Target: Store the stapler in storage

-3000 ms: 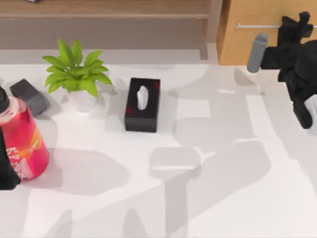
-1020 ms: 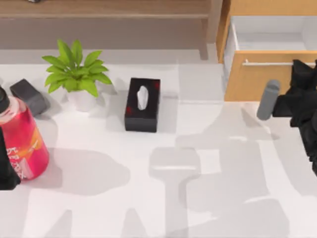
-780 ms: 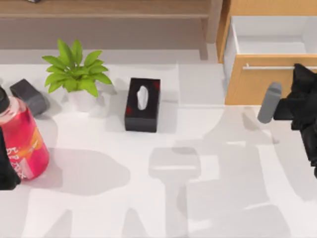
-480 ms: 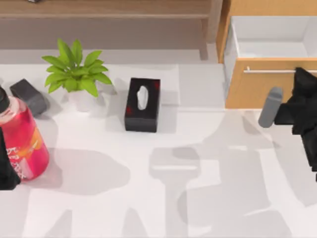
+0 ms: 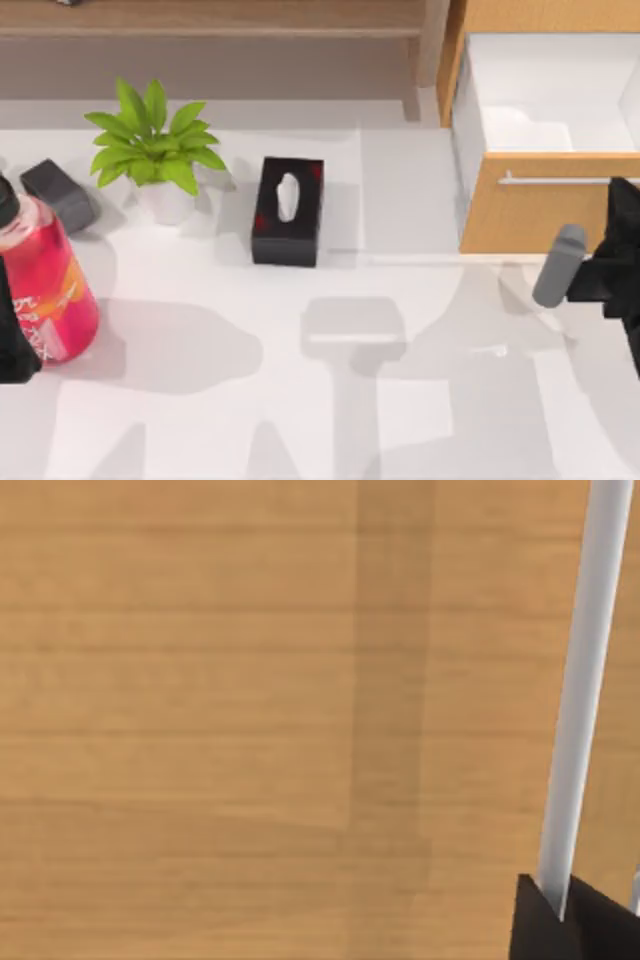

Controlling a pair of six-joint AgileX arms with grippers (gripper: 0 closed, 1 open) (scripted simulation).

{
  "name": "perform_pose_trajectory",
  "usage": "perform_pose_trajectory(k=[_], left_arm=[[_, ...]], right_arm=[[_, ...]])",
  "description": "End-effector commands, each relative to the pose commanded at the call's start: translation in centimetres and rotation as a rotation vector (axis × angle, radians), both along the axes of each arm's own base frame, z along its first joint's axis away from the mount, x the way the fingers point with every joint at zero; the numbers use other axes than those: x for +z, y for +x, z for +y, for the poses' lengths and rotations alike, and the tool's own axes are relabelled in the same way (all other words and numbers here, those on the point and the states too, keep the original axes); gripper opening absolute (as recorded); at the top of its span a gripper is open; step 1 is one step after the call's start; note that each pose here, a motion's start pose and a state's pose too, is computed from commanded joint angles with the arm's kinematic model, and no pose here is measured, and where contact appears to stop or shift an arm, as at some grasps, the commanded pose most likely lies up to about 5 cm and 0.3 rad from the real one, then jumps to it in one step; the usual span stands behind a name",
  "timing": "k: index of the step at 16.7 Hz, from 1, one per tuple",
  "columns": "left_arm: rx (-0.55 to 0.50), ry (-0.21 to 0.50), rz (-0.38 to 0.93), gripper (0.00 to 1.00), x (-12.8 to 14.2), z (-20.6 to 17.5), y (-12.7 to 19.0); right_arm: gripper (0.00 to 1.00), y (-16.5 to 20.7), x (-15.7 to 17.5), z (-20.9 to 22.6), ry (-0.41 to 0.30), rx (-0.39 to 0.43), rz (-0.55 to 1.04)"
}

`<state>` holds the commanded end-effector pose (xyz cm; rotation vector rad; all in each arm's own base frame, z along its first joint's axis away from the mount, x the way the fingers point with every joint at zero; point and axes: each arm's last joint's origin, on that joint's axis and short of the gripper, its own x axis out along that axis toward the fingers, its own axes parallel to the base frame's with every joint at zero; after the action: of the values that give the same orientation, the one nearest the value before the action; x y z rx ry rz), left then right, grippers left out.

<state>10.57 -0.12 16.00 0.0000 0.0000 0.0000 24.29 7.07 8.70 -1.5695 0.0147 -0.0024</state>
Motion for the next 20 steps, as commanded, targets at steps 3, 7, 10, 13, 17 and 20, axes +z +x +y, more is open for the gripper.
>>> perform_pose_trajectory(k=[3, 7, 10, 13, 17, 20], left_arm=[[0.000, 0.000, 0.000, 1.00, 0.00, 0.00, 0.00], [0.000, 0.000, 0.000, 1.00, 0.00, 0.00, 0.00], [0.000, 0.000, 0.000, 1.00, 0.00, 0.00, 0.00], [0.000, 0.000, 0.000, 1.00, 0.00, 0.00, 0.00], [0.000, 0.000, 0.000, 1.00, 0.00, 0.00, 0.00], [0.000, 0.000, 0.000, 1.00, 0.00, 0.00, 0.00]], right_arm=[[0.00, 0.00, 0.00, 0.00, 0.000, 0.000, 0.000], [0.30, 0.00, 0.00, 0.00, 0.000, 0.000, 0.000], [0.53, 0.00, 0.00, 0.00, 0.000, 0.000, 0.000], [0.75, 0.00, 0.00, 0.00, 0.000, 0.000, 0.000], [1.00, 0.00, 0.00, 0.00, 0.000, 0.000, 0.000], [1.00, 0.00, 0.00, 0.00, 0.000, 0.000, 0.000]])
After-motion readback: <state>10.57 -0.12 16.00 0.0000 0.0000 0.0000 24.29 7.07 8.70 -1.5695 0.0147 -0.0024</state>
